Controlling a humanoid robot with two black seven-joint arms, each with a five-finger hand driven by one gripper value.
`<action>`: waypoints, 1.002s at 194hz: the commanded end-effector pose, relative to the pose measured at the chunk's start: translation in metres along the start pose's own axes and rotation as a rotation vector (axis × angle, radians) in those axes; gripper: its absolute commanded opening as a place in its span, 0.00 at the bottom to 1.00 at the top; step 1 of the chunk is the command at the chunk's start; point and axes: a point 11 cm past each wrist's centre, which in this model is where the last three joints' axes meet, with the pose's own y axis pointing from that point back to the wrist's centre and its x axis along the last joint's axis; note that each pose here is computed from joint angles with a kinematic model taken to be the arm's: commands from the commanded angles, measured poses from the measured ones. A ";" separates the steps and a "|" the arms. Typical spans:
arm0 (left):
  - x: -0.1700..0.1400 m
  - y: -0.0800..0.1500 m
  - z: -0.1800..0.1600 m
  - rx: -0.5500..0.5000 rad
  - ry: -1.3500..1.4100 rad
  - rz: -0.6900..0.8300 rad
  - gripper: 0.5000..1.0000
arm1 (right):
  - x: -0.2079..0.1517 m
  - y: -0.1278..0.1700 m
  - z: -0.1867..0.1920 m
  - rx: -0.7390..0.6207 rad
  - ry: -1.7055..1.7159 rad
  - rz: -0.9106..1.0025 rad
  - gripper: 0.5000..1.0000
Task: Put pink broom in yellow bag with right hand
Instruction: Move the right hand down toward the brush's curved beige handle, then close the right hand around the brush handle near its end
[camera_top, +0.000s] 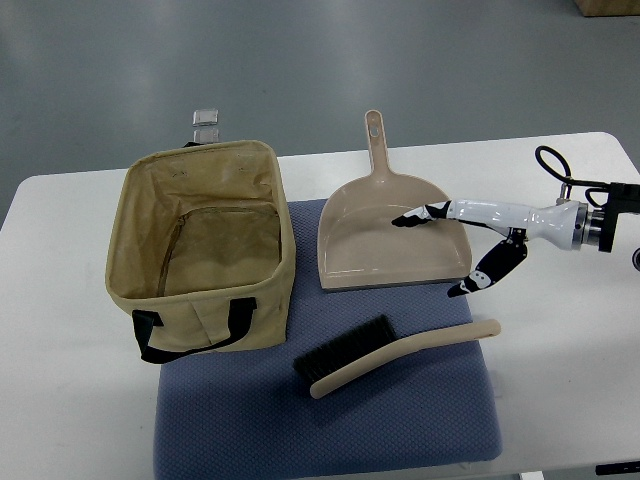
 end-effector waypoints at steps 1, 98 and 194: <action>0.000 0.000 0.000 0.000 -0.001 0.000 1.00 | -0.013 0.004 -0.003 -0.034 0.074 -0.046 0.83; 0.000 0.000 0.000 0.000 0.000 0.000 1.00 | -0.068 0.000 0.008 -0.125 0.246 -0.127 0.66; 0.000 0.000 0.000 0.000 0.000 0.000 1.00 | -0.085 -0.011 0.008 -0.123 0.342 -0.096 0.49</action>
